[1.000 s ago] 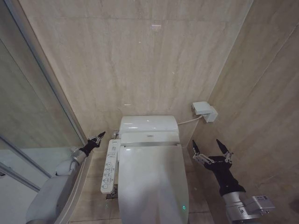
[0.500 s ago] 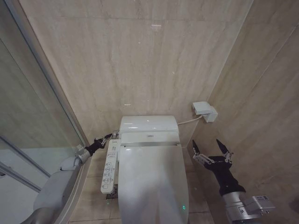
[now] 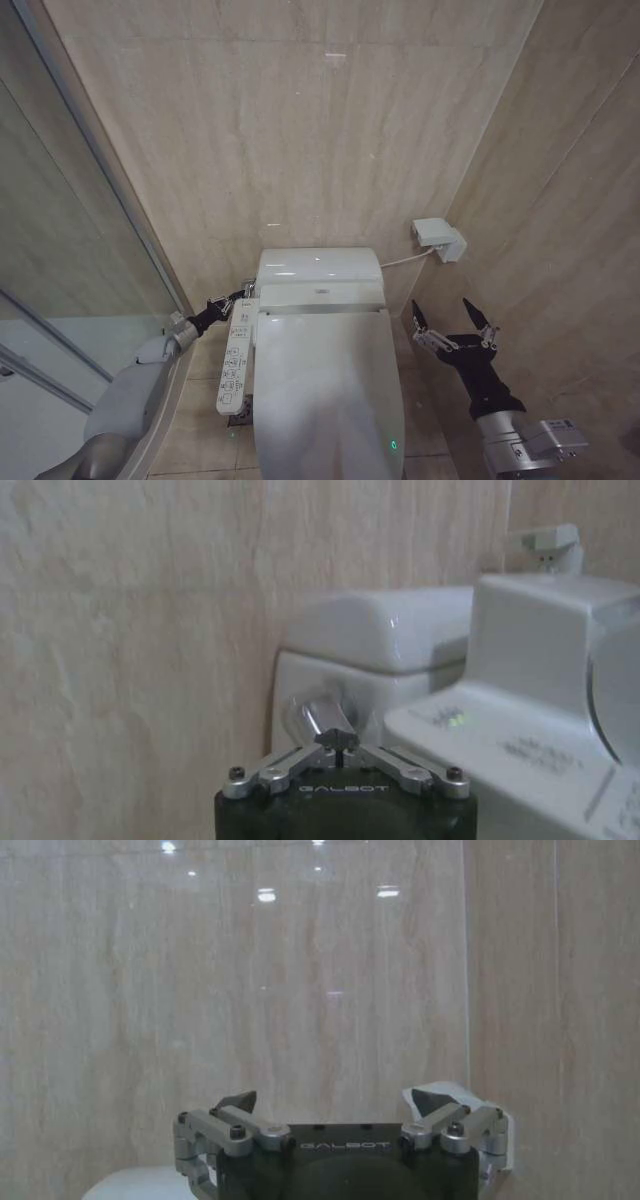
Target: Open the toilet lid, clean the toilet bowl with a toilet brush, close the toilet lid, and flush.
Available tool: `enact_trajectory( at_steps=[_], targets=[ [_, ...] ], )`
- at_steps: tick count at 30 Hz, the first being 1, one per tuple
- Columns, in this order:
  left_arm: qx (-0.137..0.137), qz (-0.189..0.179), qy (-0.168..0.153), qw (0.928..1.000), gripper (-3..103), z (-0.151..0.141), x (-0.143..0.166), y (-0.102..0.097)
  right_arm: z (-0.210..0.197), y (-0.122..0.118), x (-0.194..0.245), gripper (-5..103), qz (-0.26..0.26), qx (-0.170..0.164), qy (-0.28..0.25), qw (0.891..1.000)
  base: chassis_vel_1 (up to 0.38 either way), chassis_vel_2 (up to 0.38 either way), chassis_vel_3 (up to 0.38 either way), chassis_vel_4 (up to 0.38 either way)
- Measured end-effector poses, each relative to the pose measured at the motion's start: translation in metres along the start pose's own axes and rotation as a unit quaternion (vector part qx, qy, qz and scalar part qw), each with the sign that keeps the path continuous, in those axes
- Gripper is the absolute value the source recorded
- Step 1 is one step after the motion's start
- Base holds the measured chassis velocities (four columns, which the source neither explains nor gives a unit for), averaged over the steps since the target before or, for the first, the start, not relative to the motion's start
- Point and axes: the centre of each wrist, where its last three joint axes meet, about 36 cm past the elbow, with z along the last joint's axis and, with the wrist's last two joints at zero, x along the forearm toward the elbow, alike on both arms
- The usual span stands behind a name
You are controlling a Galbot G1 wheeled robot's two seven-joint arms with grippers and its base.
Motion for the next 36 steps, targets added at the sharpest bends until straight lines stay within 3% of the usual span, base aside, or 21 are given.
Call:
enact_trajectory(
  at_steps=[10, 14, 16, 18, 19, 21, 23, 27, 28, 32, 33, 36],
  targets=[
    [0.015, -0.015, -0.008, 0.9997, 0, 0.02, 0.0, -0.008, 0.0, 0.0, 0.0, 100, 0.0, 0.0, 0.0, 1.0, 0.0, 0.0, 0.0, 0.0],
    [0.016, -0.037, -0.017, 0.9991, 0, 0.022, 0.002, -0.008, 0.0, 0.0, 0.0, 100, 0.0, 0.0, 0.0, 1.0, 0.0, 0.0, 0.0, 0.0],
    [0.013, -0.061, -0.037, 0.9974, 0, 0.017, 0.001, -0.009, 0.0, 0.0, 0.0, 100, 0.0, 0.0, 0.0, 1.0, 0.0, 0.0, 0.0, 0.0],
    [-0.003, -0.101, -0.068, 0.9926, 0, 0.002, 0.002, -0.014, 0.0, 0.0, 0.0, 100, 0.0, 0.0, 0.0, 1.0, 0.0, 0.0, 0.0, 0.0],
    [-0.003, -0.101, -0.068, 0.9926, 0, 0.002, 0.002, -0.014, 0.0, 0.0, 0.0, 100, 0.0, 0.0, 0.0, 1.0, 0.0, 0.0, 0.0, 0.0],
    [-0.013, -0.151, -0.1, 0.9834, 0, -0.015, 0.004, -0.027, 0.0, 0.0, 0.0, 100, 0.0, 0.0, 0.0, 1.0, 0.0, 0.0, 0.0, 0.0],
    [-0.013, -0.165, -0.108, 0.9803, 0, -0.021, 0.004, -0.032, 0.0, 0.0, 0.0, 100, 0.0, 0.0, 0.0, 1.0, 0.0, 0.0, 0.0, 0.0],
    [-0.015, -0.235, -0.15, 0.9604, 0, -0.061, 0.005, -0.064, 0.0, 0.0, 0.0, 100, 0.0, 0.0, 0.0, 1.0, 0.0, 0.0, 0.0, 0.0],
    [-0.015, -0.235, -0.15, 0.9604, 0, -0.061, 0.005, -0.064, 0.0, 0.0, 0.0, 100, 0.0, 0.0, 0.0, 1.0, 0.0, 0.0, 0.0, 0.0],
    [0.02, -0.296, -0.149, 0.9432, 0, -0.111, 0.022, -0.104, 0.0, 0.0, 0.0, 100, 0.0, 0.0, 0.0, 1.0, 0.0, 0.0, 0.0, 0.0],
    [0.02, -0.296, -0.149, 0.9432, 0, -0.111, 0.022, -0.104, 0.0, 0.0, 0.0, 100, 0.0, 0.0, 0.0, 1.0, 0.0, 0.0, 0.0, 0.0],
    [0.056, -0.304, -0.125, 0.9429, 0, -0.145, 0.051, -0.135, 0.0, 0.0, 0.0, 100, 0.0, 0.0, 0.0, 1.0, 0.0, 0.0, 0.0, 0.0]
  ],
)
